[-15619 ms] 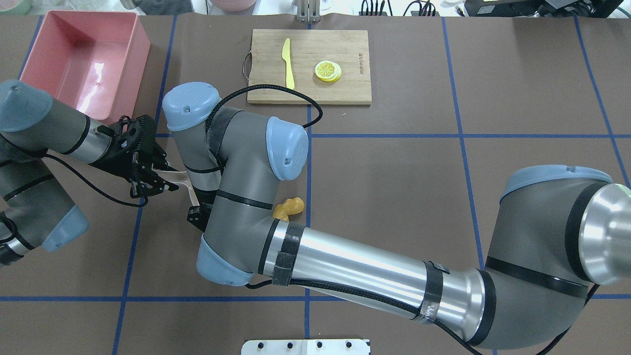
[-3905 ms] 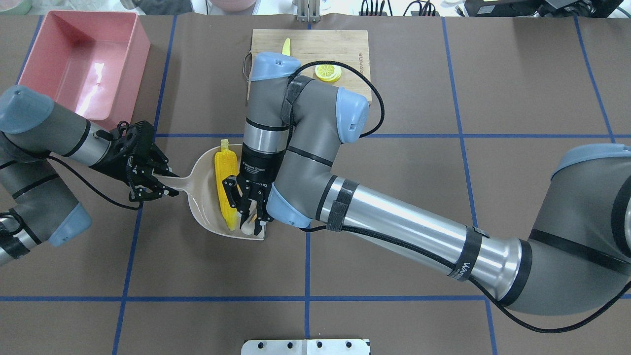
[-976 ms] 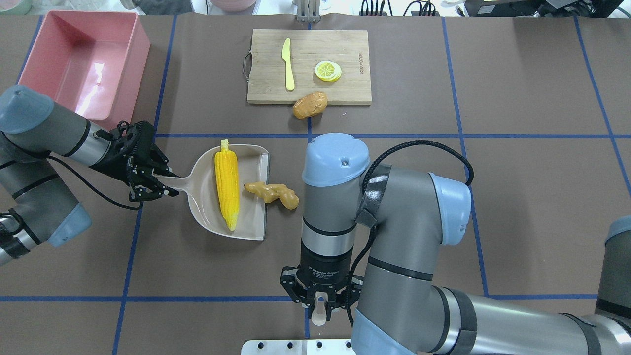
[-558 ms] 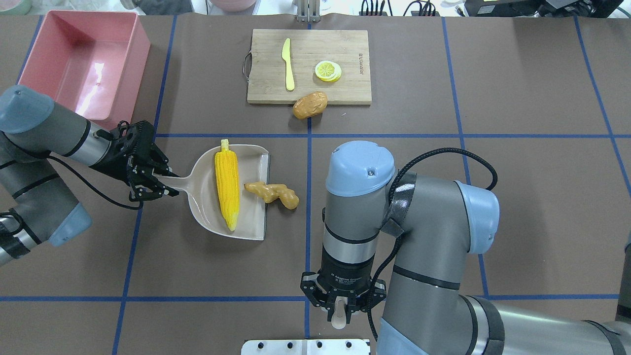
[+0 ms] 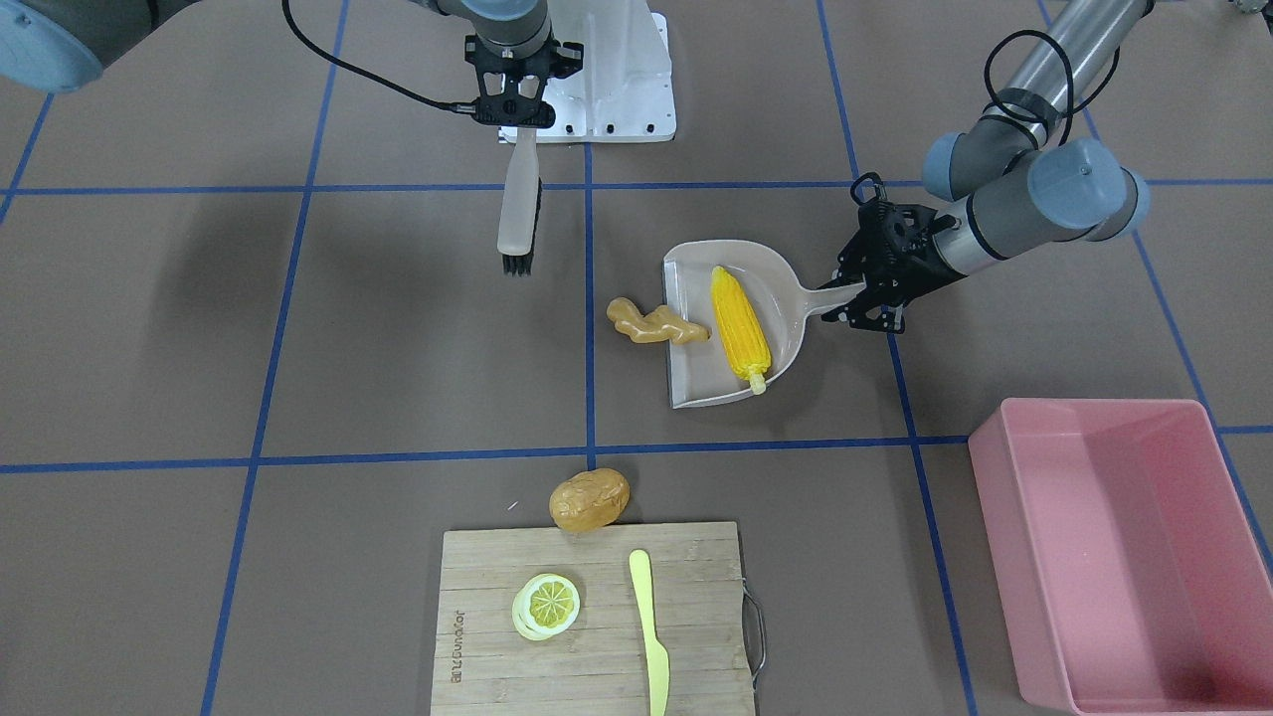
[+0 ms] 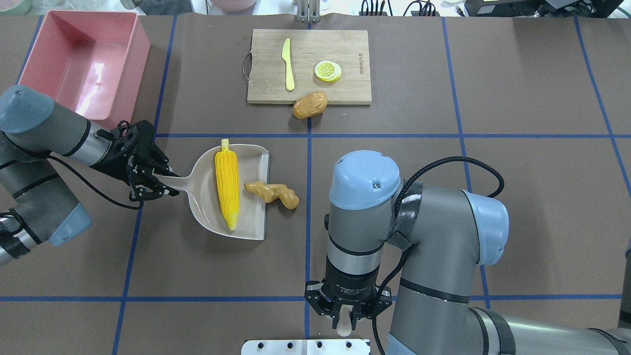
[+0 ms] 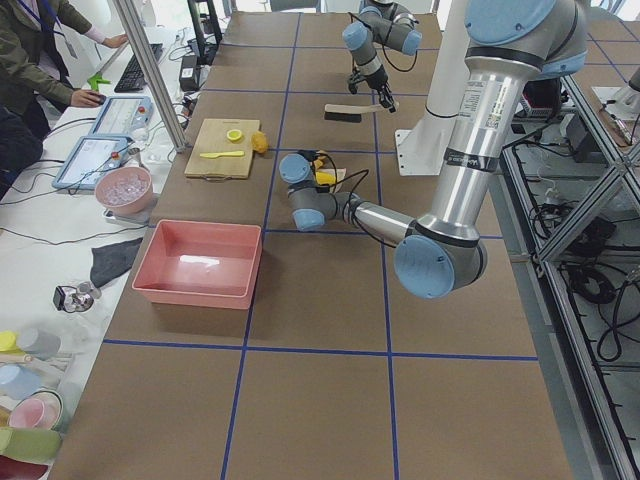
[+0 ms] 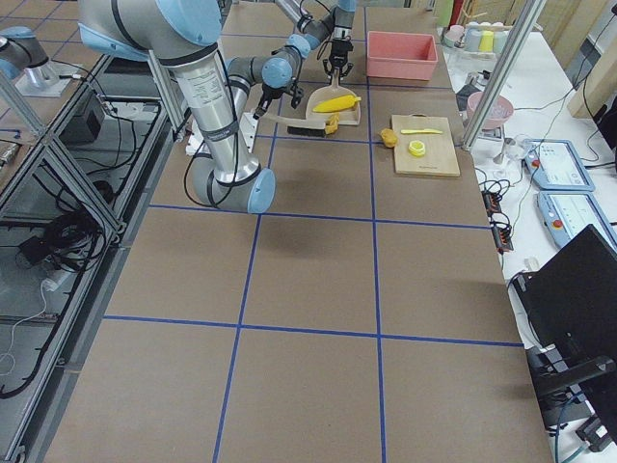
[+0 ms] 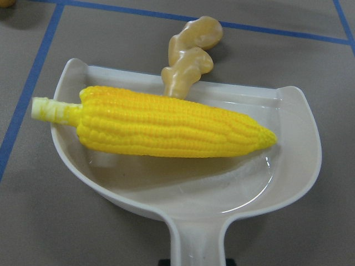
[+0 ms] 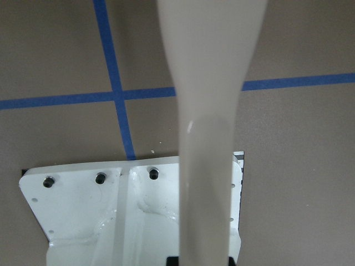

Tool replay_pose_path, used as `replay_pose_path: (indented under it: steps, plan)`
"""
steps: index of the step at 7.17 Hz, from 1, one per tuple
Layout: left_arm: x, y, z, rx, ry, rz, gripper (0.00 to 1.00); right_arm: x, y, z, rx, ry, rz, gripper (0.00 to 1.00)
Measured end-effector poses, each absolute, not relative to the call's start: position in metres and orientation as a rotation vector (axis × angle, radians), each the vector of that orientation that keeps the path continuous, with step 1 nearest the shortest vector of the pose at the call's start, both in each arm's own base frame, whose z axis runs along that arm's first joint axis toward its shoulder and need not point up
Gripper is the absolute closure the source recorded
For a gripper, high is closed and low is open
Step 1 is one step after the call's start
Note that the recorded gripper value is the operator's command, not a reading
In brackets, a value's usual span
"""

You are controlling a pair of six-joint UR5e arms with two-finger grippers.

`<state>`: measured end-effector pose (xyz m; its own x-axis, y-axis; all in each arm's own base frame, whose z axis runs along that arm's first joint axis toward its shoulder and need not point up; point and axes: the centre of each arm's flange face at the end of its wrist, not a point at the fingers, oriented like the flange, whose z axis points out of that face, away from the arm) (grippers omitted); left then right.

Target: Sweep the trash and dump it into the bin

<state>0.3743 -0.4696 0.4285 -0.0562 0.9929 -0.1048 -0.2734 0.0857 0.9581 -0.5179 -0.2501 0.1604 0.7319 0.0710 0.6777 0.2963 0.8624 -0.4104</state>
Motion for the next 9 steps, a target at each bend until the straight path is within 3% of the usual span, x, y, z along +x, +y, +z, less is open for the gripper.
replay_pose_path:
  steps: [5,9]
  plan:
    - [0.374,-0.469,0.429,0.903,1.099,1.304,1.0,-0.569,-0.211,0.16,-0.463,-0.671,-0.186,1.0]
    - [0.374,-0.469,0.428,0.909,1.097,1.31,1.0,-0.619,-0.25,0.168,-0.441,-0.614,-0.221,1.0]
